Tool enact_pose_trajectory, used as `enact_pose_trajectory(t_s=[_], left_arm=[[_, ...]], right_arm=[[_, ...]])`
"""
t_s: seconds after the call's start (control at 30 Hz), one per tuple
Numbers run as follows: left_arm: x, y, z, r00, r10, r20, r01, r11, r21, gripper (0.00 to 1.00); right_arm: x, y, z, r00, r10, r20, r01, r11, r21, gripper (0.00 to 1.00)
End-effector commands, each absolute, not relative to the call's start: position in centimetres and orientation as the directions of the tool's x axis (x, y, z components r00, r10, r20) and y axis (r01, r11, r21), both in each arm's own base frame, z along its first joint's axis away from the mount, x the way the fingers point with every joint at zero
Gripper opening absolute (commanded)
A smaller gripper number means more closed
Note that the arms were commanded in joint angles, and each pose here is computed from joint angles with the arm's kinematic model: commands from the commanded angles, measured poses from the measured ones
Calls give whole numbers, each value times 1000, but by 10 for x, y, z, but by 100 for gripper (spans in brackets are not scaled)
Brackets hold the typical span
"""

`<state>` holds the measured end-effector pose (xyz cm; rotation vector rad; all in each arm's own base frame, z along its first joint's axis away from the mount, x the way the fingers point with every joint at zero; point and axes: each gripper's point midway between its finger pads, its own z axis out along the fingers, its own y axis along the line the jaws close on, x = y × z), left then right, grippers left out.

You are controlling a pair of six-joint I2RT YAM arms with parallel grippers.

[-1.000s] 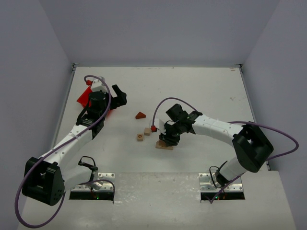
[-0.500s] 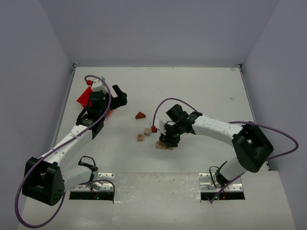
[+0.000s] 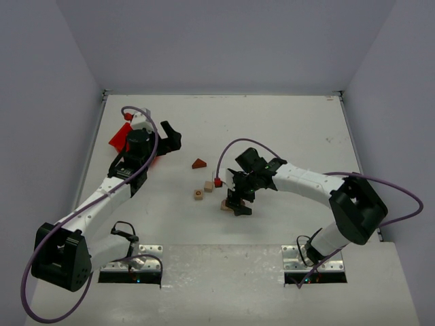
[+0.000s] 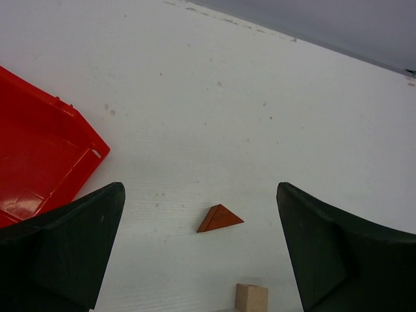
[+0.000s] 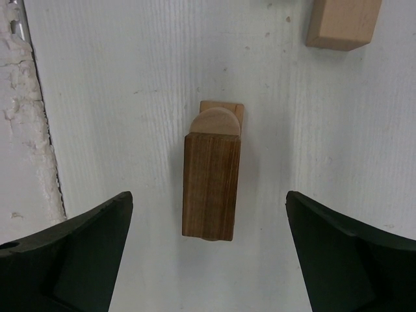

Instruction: Build the wood block tower

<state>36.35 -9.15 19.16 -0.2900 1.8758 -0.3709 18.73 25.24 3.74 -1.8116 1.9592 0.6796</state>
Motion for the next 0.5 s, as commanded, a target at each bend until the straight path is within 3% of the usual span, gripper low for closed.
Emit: enact_pose_trajectory(t_s=[0.0,0.27,0.47], left_arm=[[370,-94,219,-270,-389,-881,27,911,-411,100],[390,-110,247,-239,-444,-864,84,877,-474,100],[395,-110,246,-238,-463,-854,65,869,-490,100]], right_arm=[[202,273,76,-20,-747,-664,-1000,23,5,99],[209,305,146,74,-605,-793,-997,-41,-61,99],[254,338,169,95,-540,-836,-988,49,-144,99]])
